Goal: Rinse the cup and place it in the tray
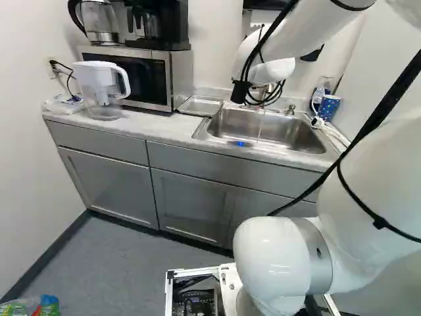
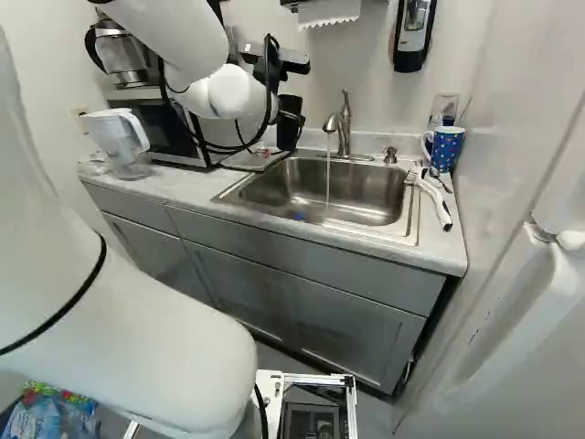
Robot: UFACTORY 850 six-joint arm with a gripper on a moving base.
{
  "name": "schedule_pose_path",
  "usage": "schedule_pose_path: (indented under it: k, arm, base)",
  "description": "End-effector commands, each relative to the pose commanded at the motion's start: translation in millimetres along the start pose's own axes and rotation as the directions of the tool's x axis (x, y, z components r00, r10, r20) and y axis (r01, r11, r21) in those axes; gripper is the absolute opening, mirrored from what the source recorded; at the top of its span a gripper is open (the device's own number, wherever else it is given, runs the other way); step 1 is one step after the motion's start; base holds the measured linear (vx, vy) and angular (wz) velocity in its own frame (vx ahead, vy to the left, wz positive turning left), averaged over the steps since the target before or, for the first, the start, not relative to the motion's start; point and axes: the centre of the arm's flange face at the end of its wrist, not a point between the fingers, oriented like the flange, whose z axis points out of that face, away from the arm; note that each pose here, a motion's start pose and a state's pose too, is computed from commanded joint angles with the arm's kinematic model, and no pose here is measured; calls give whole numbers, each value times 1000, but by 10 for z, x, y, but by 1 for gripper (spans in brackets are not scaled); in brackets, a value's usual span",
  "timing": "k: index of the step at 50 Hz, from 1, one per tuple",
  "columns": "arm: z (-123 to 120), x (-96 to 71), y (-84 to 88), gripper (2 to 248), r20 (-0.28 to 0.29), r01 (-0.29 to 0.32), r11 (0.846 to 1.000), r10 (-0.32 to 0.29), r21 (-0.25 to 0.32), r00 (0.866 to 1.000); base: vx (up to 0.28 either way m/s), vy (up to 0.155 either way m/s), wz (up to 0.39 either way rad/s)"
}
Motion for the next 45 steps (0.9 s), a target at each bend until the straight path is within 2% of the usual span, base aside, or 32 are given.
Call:
schedule_pose_path:
  k: [9, 17, 34, 45]
  arm:
    - [0, 0, 0, 122, 0, 94, 996, -94, 0, 996]
    - [0, 0, 0, 122, 0, 178, 984, -178, 0, 984]
    - [2, 0, -5, 122, 0, 178, 984, -178, 1, 984]
    - [88, 11, -143, 122, 2, 187, 982, -187, 29, 982]
  base:
    - [0, 0, 0]
    - [0, 0, 0]
    - [0, 0, 0]
    - [0, 0, 0]
